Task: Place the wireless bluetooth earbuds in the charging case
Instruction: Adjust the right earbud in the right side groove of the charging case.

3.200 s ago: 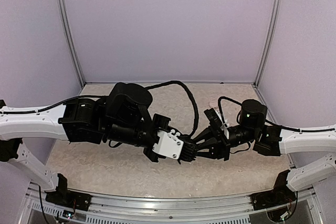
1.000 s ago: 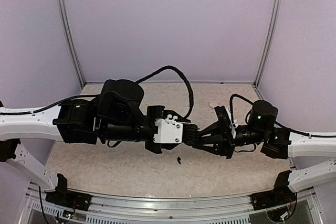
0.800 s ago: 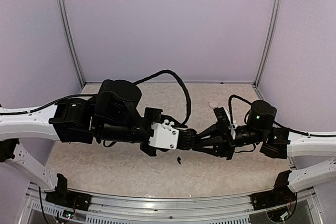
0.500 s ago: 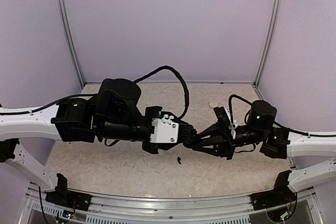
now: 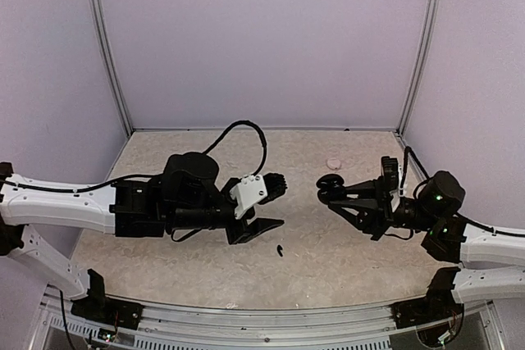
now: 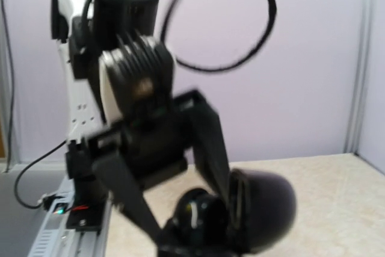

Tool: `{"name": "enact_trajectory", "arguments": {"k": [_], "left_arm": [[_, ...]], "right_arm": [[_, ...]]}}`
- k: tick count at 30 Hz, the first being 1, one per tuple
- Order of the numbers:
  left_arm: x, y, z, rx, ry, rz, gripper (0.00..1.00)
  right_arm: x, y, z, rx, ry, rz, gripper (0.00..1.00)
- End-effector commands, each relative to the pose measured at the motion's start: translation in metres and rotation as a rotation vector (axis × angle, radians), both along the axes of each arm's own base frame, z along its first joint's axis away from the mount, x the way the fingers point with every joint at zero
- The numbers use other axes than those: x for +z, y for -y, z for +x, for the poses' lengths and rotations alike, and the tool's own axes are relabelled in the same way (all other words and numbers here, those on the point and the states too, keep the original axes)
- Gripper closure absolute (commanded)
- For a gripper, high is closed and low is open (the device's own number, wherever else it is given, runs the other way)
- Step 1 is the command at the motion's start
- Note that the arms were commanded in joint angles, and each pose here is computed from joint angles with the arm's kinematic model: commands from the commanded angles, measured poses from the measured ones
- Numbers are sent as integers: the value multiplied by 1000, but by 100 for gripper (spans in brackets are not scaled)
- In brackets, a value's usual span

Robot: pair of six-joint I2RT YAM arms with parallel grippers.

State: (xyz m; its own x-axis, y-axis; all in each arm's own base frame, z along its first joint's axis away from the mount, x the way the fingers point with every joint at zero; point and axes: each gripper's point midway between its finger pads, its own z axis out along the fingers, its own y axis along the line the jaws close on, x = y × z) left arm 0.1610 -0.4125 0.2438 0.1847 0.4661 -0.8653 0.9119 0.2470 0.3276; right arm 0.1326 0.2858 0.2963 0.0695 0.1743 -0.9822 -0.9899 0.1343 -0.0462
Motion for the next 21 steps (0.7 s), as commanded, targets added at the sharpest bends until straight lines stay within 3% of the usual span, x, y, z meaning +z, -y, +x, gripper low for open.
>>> {"name": "enact_trajectory", "arguments": {"k": [1, 9, 17, 21], "left_arm": [[-23, 13, 18, 136, -186, -33, 46], [-91, 24, 42, 396, -545, 32, 52], [-140, 14, 75, 626, -702, 89, 61], [-157, 9, 78, 667, -745, 120, 66]], "right_arm": [[21, 10, 9, -92, 73, 42, 100], [11, 17, 13, -142, 48, -7, 100], [5, 18, 12, -142, 32, -19, 100], [3, 18, 12, -145, 34, -28, 100]]}}
